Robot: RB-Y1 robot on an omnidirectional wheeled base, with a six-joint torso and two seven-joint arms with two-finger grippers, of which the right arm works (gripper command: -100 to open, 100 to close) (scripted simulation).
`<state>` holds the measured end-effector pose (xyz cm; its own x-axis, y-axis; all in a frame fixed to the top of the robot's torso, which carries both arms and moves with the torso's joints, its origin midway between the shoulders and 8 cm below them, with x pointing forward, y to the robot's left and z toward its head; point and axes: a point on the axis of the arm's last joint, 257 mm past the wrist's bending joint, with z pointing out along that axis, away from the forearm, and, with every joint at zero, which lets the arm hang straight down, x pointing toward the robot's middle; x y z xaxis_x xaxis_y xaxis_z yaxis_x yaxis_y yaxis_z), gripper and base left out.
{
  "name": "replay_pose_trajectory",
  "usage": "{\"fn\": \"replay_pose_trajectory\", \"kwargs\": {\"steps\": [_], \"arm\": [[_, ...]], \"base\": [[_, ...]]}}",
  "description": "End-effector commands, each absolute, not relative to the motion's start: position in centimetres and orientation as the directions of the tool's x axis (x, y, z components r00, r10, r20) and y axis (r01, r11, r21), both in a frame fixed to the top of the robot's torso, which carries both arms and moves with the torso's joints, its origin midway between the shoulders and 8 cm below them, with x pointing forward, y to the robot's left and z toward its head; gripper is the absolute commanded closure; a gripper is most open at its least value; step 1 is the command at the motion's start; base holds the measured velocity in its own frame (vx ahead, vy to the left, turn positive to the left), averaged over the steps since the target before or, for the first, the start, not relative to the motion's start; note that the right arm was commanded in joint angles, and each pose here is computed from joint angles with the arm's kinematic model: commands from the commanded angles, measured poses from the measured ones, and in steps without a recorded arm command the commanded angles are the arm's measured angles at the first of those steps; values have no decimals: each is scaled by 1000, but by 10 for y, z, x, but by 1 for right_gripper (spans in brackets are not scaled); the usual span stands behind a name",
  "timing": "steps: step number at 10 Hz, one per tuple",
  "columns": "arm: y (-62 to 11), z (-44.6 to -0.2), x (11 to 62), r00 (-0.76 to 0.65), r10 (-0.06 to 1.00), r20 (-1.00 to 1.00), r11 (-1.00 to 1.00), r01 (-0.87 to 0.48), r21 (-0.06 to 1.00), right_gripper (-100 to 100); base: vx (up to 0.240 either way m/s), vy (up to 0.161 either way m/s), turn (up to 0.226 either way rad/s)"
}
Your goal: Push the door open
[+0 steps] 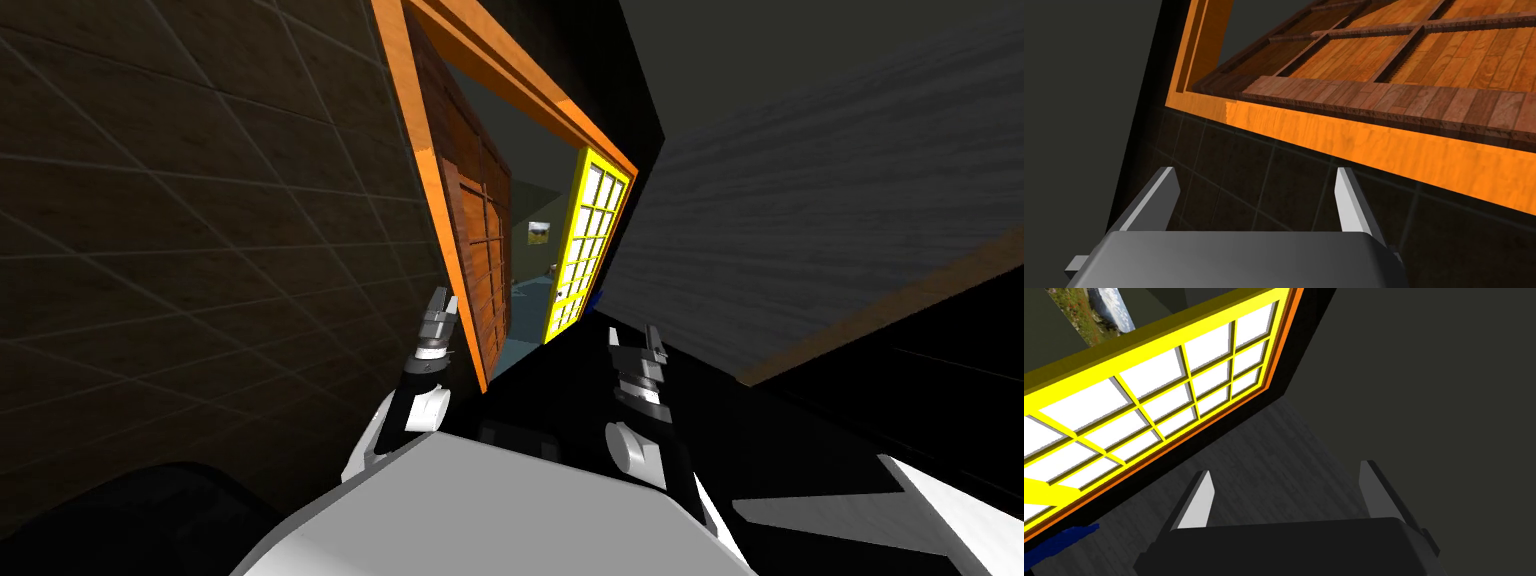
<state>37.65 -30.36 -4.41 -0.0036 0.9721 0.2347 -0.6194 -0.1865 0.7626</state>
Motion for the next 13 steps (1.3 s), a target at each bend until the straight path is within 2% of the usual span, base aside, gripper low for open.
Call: {"fn": "replay_pose_trajectory", "kwargs": {"steps": [1, 6, 13], "arm": [[-307, -53, 379, -17, 962, 272, -225, -613, 758, -100], [-323, -84, 387, -44, 919, 391, -340, -591, 732, -100], [-343, -119, 393, -57, 852, 520, -454, -573, 682, -100]], "base": [[147, -182, 369], [127, -174, 308], [62, -145, 259]]}}
